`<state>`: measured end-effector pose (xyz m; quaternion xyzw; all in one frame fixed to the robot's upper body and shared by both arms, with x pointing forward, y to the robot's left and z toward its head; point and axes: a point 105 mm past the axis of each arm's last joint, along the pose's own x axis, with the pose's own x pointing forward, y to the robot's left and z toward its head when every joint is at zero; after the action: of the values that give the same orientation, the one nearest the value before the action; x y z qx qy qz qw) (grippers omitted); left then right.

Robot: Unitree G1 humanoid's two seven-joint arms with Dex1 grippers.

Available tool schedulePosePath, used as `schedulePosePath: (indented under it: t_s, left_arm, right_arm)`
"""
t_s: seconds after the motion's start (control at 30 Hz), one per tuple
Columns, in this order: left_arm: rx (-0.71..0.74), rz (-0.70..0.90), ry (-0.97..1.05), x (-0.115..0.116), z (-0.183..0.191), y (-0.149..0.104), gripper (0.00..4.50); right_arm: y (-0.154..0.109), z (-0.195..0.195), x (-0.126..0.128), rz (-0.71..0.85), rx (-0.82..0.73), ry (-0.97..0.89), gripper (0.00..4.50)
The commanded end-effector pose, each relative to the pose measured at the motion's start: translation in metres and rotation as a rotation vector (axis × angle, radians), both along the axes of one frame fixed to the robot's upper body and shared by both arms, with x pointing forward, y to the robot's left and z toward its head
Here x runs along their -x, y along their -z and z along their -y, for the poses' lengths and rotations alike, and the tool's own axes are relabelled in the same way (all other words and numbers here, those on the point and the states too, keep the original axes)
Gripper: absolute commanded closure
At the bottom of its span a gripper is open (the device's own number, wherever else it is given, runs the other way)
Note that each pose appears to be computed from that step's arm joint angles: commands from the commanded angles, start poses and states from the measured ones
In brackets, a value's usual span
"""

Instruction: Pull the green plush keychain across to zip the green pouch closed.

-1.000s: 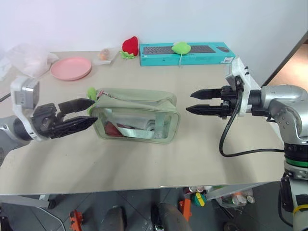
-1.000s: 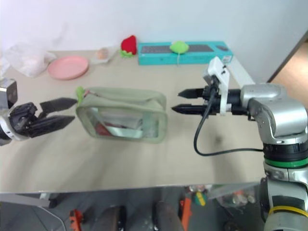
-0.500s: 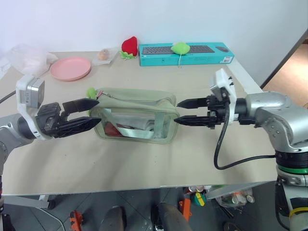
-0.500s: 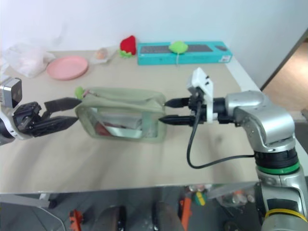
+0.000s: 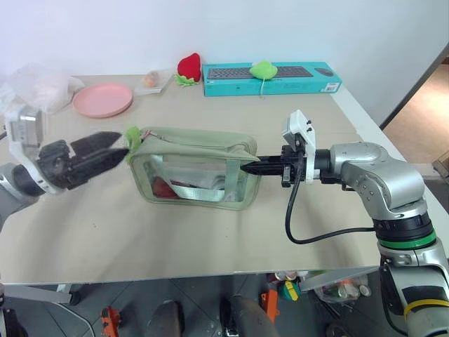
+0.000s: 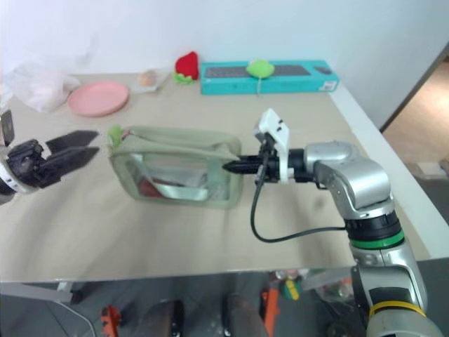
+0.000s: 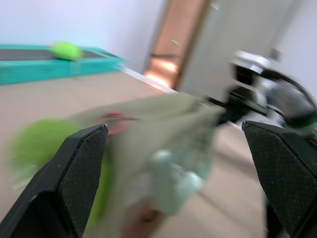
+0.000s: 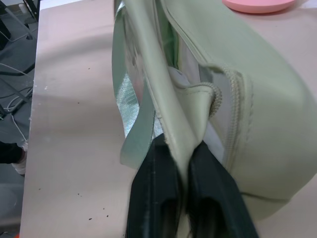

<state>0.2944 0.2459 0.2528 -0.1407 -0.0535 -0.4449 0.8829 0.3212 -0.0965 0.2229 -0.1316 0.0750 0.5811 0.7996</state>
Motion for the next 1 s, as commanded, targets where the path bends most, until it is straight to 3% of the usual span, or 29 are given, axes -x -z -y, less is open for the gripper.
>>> schedulePosePath:
  t_s: [0.03,0.53,0.83,1.0]
  left_arm:
    - [0.032,-0.03,-0.101,-0.009,-0.022,0.003,0.0]
    - [0.07,-0.176,-0.066,-0.03,-0.007,0.043,0.0]
    - [0.121,-0.178,0.008,-0.037,0.009,0.04,0.0]
    - [0.131,-0.169,0.044,-0.033,0.016,0.037,1.53]
  right_arm:
    - [-0.014,0.001,0.003,0.054,-0.019,-0.009,4.42]
    - [-0.012,0.001,0.011,0.056,-0.011,-0.029,4.42]
    - [-0.014,0.003,0.013,0.06,-0.01,-0.02,4.42]
    - [-0.015,0.004,0.013,0.059,-0.007,-0.016,4.5]
